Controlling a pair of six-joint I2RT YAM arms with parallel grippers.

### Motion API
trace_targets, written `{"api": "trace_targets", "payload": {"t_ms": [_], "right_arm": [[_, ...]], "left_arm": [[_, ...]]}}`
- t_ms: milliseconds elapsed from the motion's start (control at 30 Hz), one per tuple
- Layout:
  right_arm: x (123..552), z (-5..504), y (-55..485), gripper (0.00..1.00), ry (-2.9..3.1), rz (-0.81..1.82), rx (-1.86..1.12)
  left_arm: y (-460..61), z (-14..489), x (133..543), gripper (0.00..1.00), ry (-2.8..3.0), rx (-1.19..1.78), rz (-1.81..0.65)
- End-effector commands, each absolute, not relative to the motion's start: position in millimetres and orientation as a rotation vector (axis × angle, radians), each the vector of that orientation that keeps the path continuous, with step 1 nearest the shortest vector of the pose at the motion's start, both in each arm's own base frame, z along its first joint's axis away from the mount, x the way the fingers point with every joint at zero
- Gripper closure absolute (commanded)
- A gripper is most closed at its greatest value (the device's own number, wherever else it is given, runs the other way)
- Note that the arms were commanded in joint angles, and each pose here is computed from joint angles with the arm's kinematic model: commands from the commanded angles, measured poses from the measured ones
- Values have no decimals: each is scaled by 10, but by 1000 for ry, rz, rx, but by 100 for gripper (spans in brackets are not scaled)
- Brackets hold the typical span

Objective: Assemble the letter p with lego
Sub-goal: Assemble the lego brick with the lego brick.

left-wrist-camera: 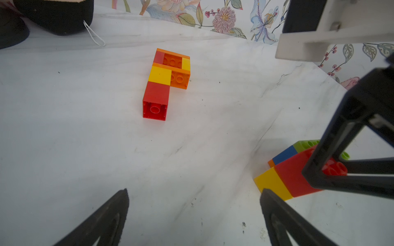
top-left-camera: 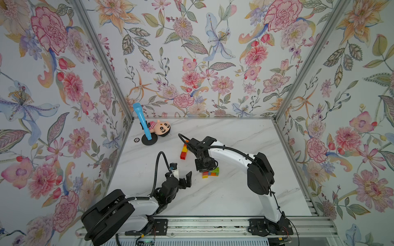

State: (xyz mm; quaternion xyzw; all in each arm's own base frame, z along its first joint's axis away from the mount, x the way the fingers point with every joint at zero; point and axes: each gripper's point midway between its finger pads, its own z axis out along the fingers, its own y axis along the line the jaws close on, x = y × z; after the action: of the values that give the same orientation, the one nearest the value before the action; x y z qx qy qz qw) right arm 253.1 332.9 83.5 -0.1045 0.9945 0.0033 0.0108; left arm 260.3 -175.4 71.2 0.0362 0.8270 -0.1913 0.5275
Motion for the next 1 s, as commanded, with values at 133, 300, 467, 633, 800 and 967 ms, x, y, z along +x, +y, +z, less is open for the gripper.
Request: {"api": "trace_targets", "payload": {"t_ms": [133, 300, 467, 633, 800, 967], "right_arm": [[2355, 599, 3175, 97, 3217, -42, -301], [2331, 495, 3163, 97, 3263, -34, -328], [2301, 369, 3155, 100, 3310, -39, -361], [2295, 321, 3073, 100, 3315, -139, -381], [2379, 434, 3161, 95, 3263, -105, -400], [2482, 625, 3343, 82, 3184, -30, -466]], "left_arm": [[-1687, 698, 2590, 1, 1966, 86, -415], [-1661, 703, 2590, 1, 1962, 79, -405], [-1634, 710, 2587, 1, 1958, 75, -394], [-1598, 719, 2585, 1, 1953, 67, -377], [-1605, 715, 2592, 1, 1956, 72, -373], [-1614, 709, 2601, 1, 1961, 74, -369]]}}
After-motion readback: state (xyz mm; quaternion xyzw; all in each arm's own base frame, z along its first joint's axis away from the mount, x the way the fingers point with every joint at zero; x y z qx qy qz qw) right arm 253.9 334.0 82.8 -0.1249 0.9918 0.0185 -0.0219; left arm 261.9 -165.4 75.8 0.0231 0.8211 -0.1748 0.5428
